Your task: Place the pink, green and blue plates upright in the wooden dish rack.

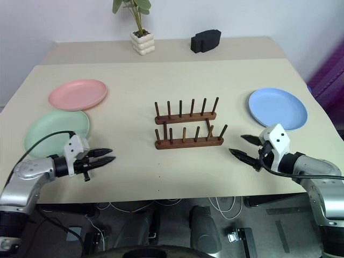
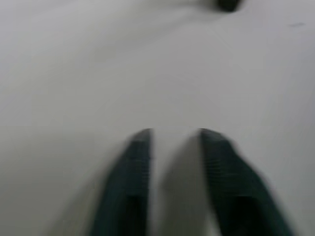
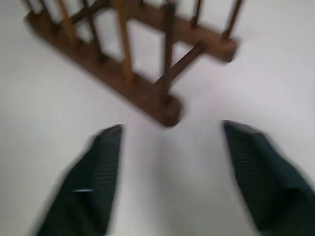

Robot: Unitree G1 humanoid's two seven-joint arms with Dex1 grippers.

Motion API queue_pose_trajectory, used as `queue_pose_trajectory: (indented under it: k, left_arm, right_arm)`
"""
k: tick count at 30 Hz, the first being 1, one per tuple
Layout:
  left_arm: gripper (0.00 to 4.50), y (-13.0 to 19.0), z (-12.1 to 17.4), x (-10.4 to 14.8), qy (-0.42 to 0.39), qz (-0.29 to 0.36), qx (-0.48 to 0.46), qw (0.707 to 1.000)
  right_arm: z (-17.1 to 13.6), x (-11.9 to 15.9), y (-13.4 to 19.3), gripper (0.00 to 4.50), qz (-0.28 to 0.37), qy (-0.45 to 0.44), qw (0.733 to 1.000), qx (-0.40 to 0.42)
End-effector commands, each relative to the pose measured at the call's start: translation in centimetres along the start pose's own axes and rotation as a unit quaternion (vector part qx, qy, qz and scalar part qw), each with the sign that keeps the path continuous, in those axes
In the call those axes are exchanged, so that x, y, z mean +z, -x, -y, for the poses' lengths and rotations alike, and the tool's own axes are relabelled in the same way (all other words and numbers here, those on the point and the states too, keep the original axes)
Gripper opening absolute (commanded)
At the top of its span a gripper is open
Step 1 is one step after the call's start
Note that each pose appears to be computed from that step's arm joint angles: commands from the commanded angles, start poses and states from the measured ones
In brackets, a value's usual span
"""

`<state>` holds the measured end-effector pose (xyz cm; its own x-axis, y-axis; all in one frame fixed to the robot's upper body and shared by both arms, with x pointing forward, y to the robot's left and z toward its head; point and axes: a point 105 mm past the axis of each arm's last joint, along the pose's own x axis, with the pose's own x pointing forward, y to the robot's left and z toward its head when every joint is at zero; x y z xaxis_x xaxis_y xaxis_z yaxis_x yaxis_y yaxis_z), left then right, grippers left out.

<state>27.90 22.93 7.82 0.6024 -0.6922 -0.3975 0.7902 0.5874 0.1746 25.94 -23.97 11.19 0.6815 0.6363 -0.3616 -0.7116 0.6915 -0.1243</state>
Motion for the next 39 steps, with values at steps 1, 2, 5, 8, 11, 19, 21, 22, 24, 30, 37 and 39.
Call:
queue_pose_trajectory:
  k: [1, 2, 5, 8, 11, 19, 21, 22, 24, 30, 37, 39]
  left_arm:
    - [0.0, -0.1, -0.4, 0.8, -0.016, -0.002, -0.003, 1.0]
    - [0.0, -0.3, -0.5, 1.3, -0.023, 0.002, -0.007, 1.0]
    - [0.0, -1.6, -0.2, 4.1, -0.049, 0.033, -0.035, 0.998]
    - [0.0, -3.0, 1.5, 6.1, -0.064, 0.055, -0.098, 0.992]
    - [0.0, -4.8, 3.6, 6.8, -0.087, 0.05, -0.16, 0.982]
    - [0.0, -8.7, 7.2, 6.6, -0.113, 0.021, -0.265, 0.957]
    - [0.0, -9.5, 7.3, 6.3, -0.12, 0.013, -0.264, 0.957]
    - [0.0, -9.9, 7.3, 6.2, -0.124, 0.011, -0.26, 0.958]
    - [0.0, -10.7, 7.3, 6.1, -0.127, 0.01, -0.248, 0.96]
    - [0.0, -12.9, 6.1, 6.7, -0.115, 0.035, -0.175, 0.977]
    - [0.0, -13.9, 4.5, 7.0, -0.109, 0.044, -0.119, 0.986]
    - [0.0, -14.0, 4.3, 7.2, -0.11, 0.048, -0.11, 0.987]
  right_arm:
    - [-0.6, 0.4, -0.2, 1.07, 0.005, 0.021, 1.0, 0.02]
    - [-0.9, 0.4, -0.4, 0.54, 0.006, 0.022, 0.999, 0.024]
    - [-2.1, 0.3, -1.3, 0.04, 0.005, 0.033, 0.999, 0.037]
    - [-3.0, 0.3, -2.1, 0.04, 0.008, 0.036, 0.998, 0.046]
    - [-3.5, 0.4, -2.7, 0.04, 0.012, 0.035, 0.998, 0.049]
    - [-3.3, -0.4, -3.5, 0.04, 0.009, 0.035, 0.998, 0.044]
    - [-3.3, -0.8, -3.6, 0.04, 0.007, 0.035, 0.998, 0.042]
    - [-3.2, -1.0, -3.7, 0.04, 0.006, 0.035, 0.999, 0.041]
    - [-3.1, -1.3, -3.8, 0.04, 0.007, 0.036, 0.999, 0.035]
    - [-2.3, -1.6, -4.8, 0.04, 0.009, 0.045, 0.999, 0.011]
    - [-1.1, -0.3, -6.0, 0.04, 0.027, 0.061, 0.998, -0.01]
    - [-0.5, -0.1, -6.2, 0.04, 0.028, 0.068, 0.997, -0.019]
